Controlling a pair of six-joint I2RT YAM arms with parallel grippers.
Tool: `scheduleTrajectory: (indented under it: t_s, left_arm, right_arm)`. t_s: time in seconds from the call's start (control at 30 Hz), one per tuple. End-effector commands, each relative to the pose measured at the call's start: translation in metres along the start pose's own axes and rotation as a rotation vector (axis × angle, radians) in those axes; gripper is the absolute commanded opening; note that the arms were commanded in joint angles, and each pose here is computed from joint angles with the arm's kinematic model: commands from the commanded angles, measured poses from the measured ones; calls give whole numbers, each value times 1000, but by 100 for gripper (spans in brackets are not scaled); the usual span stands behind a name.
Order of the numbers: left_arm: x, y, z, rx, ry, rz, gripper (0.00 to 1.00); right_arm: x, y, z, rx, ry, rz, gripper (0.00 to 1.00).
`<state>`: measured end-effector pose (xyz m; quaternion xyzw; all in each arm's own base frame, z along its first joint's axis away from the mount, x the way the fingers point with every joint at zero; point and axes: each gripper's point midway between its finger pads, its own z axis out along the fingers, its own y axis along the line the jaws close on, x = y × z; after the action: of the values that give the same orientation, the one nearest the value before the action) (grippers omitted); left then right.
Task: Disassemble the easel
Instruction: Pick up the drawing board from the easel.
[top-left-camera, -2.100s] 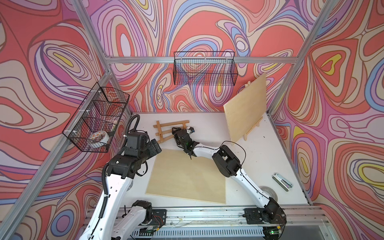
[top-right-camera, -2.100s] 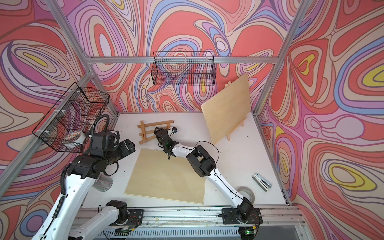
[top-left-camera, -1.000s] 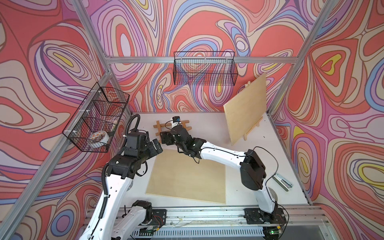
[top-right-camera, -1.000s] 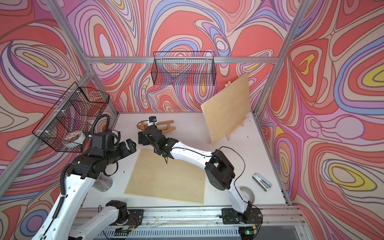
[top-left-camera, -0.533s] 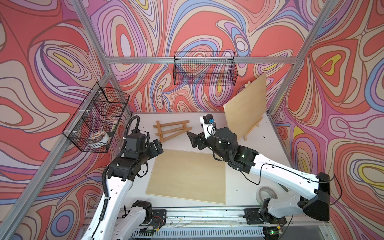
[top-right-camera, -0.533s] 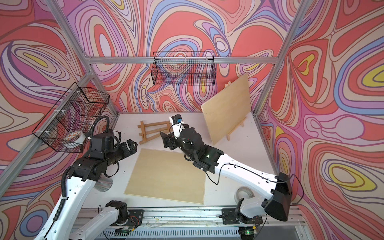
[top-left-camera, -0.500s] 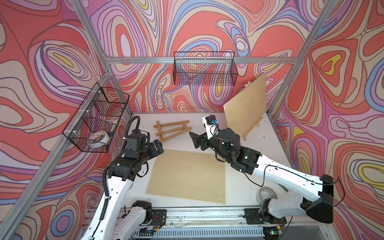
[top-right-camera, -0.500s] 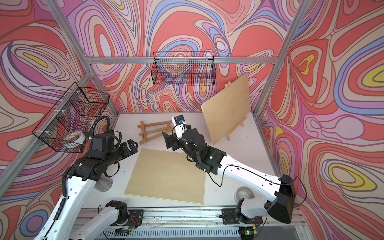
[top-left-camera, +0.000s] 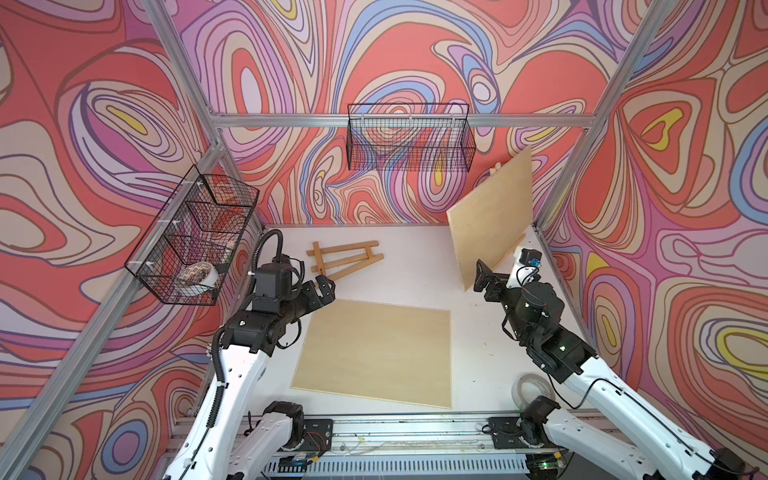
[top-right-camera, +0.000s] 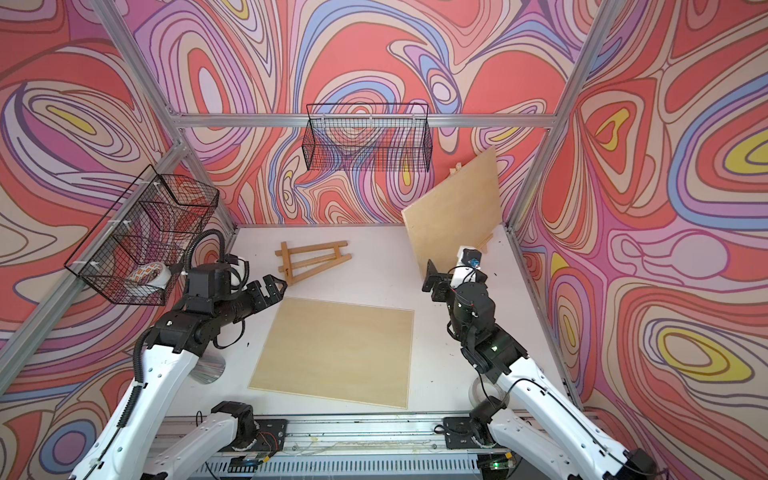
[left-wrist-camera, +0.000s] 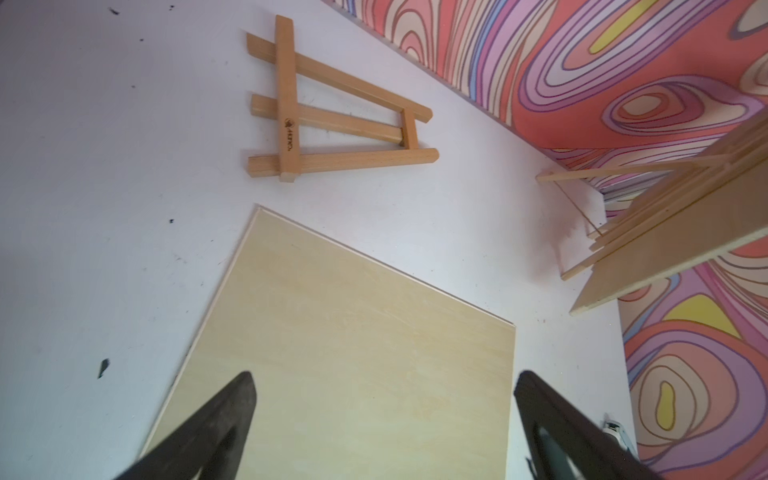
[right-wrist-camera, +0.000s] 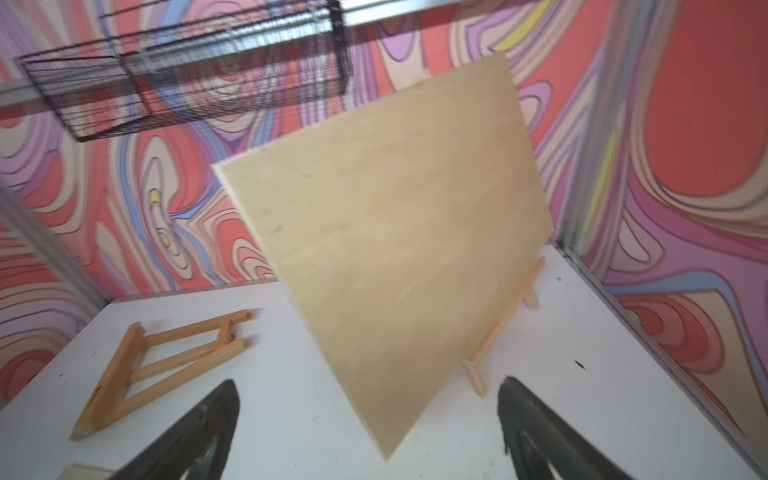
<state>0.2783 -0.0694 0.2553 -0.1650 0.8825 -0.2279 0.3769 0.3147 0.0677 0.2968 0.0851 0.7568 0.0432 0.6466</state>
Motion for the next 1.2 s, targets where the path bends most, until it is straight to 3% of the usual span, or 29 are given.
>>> scheduleTrajectory:
  t_s: [0.0,0.23,0.53,0.8,0.9,1.03,1.17]
  left_arm:
    - [-8,-23,-10,131,-55,55,100]
    - [-5,-40,-1,217,-34,65,100]
    - [26,-129,-2,319,-47,284,100]
    - [73,-234,62,396,46,481,100]
    - [73,-263,94,429,29,497,100]
    - [80,-308,117,571,30,517,97]
    - [73,-328,138,599,-38,525,96]
  right_arm:
    - [42,-55,6,164,44,145,98]
    - [115,-116,22,283,142,342,98]
    - [144,-117,40,292,234,378,98]
    - [159,-112,53,267,294,362,96]
    - [161,-108,57,249,304,349,97]
    - [162,-104,60,222,307,354,96]
    - [159,-100,61,196,294,358,95]
